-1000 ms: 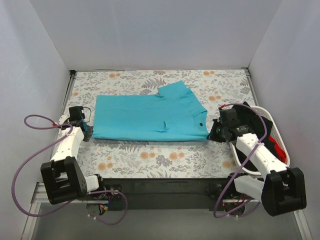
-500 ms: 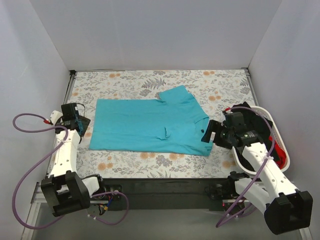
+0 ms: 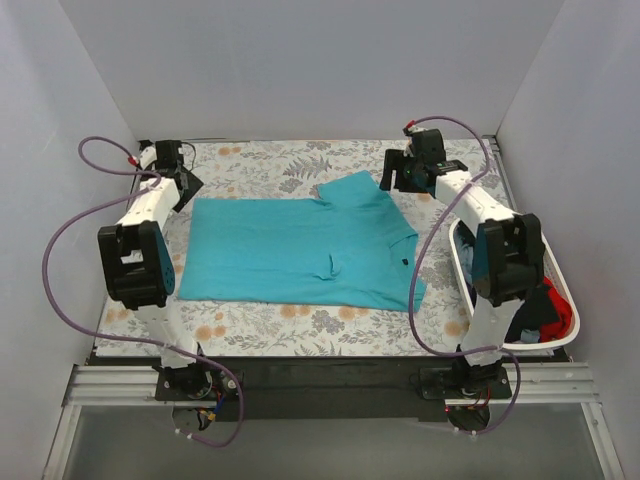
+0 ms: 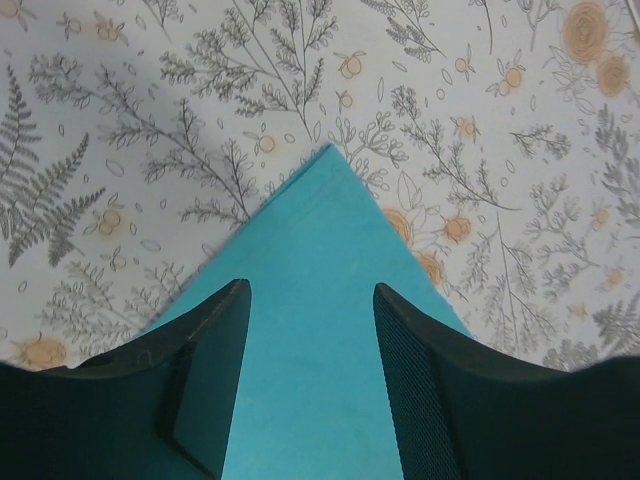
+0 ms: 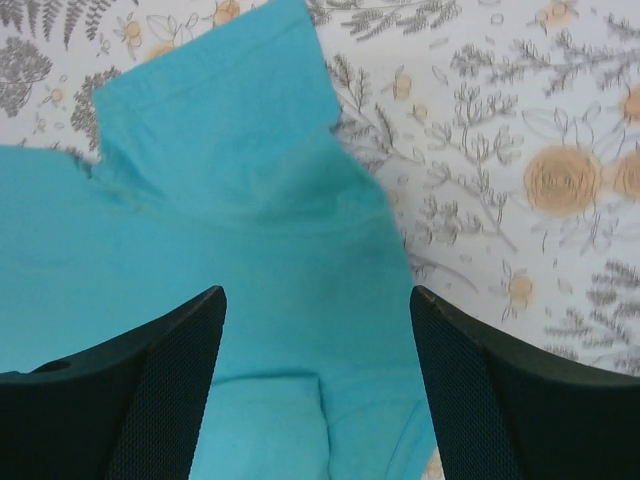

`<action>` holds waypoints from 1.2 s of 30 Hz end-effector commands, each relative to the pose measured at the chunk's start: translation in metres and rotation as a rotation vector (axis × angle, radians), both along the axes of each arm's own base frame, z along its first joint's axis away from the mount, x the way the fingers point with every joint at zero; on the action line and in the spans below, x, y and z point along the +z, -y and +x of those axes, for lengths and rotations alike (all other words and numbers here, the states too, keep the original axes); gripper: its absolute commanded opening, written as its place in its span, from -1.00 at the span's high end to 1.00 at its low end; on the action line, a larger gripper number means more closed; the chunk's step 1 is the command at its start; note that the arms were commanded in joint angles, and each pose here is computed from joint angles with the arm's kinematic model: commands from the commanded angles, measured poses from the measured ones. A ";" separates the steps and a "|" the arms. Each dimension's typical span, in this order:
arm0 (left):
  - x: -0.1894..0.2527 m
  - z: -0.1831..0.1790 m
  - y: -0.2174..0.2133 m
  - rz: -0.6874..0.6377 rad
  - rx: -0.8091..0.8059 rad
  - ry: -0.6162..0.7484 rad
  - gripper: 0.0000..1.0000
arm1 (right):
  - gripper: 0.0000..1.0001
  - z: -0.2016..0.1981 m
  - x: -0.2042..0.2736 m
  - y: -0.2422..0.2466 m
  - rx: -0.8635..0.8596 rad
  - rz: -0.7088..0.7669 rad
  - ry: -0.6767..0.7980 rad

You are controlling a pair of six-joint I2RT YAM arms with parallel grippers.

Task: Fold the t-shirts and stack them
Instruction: Fold the tshirt

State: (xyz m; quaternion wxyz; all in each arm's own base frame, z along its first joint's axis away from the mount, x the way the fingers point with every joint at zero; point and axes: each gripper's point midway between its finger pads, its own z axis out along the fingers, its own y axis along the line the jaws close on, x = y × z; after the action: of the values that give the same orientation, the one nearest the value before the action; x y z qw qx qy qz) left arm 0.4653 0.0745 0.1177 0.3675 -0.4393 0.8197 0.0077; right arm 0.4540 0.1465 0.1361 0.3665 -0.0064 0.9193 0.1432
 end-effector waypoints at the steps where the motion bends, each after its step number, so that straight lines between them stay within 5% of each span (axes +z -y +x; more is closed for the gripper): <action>1: 0.014 0.026 -0.015 0.143 -0.018 -0.005 -0.01 | -0.60 0.065 0.037 -0.005 0.037 -0.044 0.180; 12: -0.037 0.068 -0.014 0.257 -0.020 -0.134 0.14 | -0.53 0.146 -0.007 -0.029 0.104 0.000 0.200; 36: -0.061 0.072 -0.006 0.311 -0.037 -0.199 0.30 | -0.51 0.164 -0.076 -0.051 0.100 0.124 0.094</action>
State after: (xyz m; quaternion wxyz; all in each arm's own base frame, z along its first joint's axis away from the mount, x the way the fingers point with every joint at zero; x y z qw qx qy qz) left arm 0.5252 0.0744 0.0311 0.3208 -0.3549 0.8624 0.1654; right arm 0.6033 0.1897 0.0472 0.3808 -0.0449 0.9025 0.1961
